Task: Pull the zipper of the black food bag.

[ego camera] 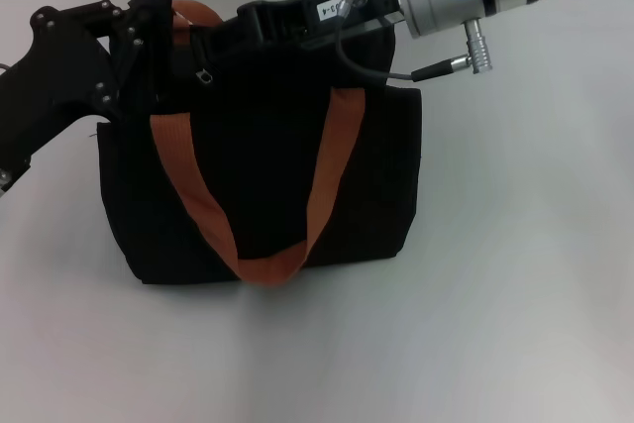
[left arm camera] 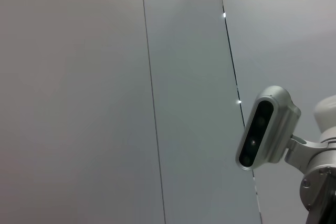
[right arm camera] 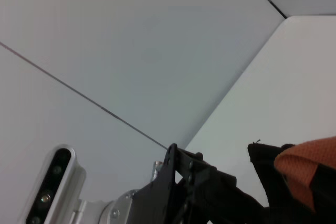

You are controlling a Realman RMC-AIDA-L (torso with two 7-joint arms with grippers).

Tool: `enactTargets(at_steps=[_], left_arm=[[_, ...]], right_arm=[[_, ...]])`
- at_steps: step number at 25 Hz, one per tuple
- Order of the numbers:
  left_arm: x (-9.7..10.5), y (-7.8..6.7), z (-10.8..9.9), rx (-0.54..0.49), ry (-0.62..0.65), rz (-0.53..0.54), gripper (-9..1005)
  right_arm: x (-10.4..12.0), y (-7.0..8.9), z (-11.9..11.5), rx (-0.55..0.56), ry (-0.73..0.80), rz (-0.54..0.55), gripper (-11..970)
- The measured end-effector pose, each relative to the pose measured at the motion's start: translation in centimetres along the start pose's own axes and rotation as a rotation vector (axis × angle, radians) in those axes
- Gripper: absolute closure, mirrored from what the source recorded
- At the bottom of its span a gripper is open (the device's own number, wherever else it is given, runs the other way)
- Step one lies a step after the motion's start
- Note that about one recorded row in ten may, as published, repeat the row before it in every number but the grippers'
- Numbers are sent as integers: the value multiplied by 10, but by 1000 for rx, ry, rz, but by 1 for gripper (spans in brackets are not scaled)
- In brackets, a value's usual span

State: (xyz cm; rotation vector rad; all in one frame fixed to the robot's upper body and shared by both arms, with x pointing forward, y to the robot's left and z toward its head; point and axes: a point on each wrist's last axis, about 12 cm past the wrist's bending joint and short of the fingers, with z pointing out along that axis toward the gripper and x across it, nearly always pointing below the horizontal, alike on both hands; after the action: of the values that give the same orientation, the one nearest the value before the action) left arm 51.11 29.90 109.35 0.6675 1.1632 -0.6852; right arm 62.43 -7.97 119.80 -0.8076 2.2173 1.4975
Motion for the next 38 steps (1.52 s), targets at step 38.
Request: enactTargets(at_steps=[38], left_arm=[[1,0,-1,-7,3,-2,849]], right_arm=[[-5,12,11,38,57,-85,934]])
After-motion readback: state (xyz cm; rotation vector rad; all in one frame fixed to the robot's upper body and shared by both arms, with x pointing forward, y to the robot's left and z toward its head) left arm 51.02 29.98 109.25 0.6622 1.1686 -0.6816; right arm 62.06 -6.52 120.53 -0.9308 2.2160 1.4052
